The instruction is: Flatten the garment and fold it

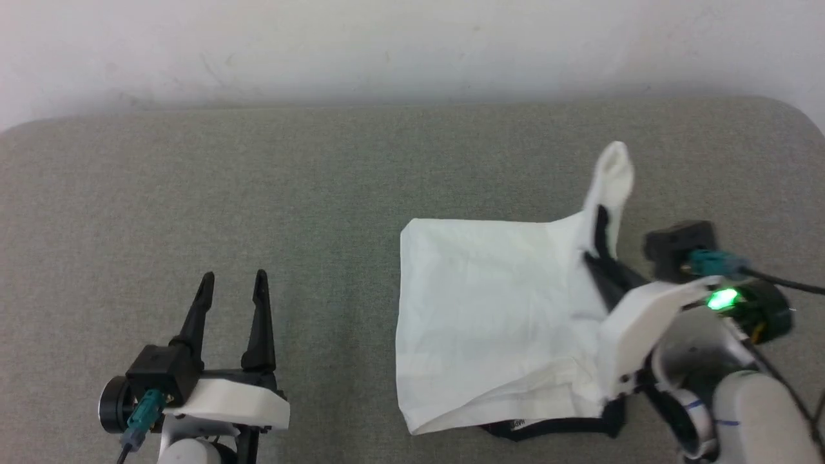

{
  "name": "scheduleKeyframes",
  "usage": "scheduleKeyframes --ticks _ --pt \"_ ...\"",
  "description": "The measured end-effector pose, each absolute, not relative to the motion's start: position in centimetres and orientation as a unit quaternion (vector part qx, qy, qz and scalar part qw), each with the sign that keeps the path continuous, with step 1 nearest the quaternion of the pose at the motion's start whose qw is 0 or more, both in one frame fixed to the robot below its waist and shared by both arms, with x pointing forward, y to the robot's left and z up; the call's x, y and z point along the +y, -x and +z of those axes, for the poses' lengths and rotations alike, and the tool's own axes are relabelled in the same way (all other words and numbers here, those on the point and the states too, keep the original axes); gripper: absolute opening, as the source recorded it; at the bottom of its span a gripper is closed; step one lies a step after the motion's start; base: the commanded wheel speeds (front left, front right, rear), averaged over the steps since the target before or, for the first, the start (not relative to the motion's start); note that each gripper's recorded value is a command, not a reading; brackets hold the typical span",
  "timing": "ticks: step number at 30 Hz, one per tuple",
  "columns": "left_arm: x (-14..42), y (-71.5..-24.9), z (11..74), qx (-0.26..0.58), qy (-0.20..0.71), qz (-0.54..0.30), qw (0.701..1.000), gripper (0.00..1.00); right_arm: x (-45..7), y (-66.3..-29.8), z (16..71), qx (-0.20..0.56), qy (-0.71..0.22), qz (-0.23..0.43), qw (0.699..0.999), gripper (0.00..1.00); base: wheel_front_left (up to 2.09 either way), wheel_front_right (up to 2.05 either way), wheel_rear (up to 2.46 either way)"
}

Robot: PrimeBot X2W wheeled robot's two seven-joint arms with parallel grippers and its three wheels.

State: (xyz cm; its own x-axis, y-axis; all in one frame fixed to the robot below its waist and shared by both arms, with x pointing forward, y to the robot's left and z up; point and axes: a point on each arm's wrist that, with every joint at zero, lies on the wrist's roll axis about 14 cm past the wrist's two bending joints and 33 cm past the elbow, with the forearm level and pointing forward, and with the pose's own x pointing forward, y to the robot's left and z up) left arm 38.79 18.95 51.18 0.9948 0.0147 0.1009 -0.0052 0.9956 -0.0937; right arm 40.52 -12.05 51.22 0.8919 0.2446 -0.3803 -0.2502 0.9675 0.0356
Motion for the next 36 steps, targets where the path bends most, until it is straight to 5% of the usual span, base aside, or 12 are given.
scheduleKeyframes --ticks 13,20,21,22,23,24,29,36 --pt "19.8 -39.0 50.8 -0.045 0.048 0.018 0.998 1.00 0.3 -39.4 46.5 0.253 0.064 0.313 0.913 0.00 0.00 0.00 0.00" --pt "20.7 -38.9 49.8 -0.030 0.047 0.033 0.998 1.00 2.2 -38.5 41.9 0.315 0.060 0.346 0.882 0.00 0.00 0.00 0.00" --pt "20.8 -38.8 49.7 -0.028 0.047 0.034 0.998 1.00 2.3 -38.7 41.7 0.317 0.056 0.347 0.881 0.09 0.00 0.00 0.00" --pt "20.8 -38.8 49.6 -0.027 0.047 0.036 0.998 1.00 2.4 -38.8 41.5 0.319 0.055 0.348 0.880 0.38 0.00 0.00 0.00" --pt "20.9 -38.8 49.5 -0.026 0.047 0.037 0.998 1.00 2.5 -38.9 41.4 0.319 0.053 0.349 0.880 0.85 0.00 0.00 0.00" --pt "20.9 -38.8 49.5 -0.026 0.047 0.037 0.998 1.00 2.6 -39.0 41.4 0.318 0.046 0.351 0.879 1.00 0.00 0.00 0.00" --pt "20.9 -38.9 49.6 -0.028 0.048 0.037 0.998 1.00 3.0 -40.2 44.1 0.268 -0.026 0.349 0.898 1.00 0.00 0.00 0.00" --pt "20.3 -38.9 50.6 -0.042 0.052 0.026 0.997 1.00 -1.3 -44.2 55.1 0.042 -0.139 0.282 0.948 1.00 0.00 0.00 0.00"
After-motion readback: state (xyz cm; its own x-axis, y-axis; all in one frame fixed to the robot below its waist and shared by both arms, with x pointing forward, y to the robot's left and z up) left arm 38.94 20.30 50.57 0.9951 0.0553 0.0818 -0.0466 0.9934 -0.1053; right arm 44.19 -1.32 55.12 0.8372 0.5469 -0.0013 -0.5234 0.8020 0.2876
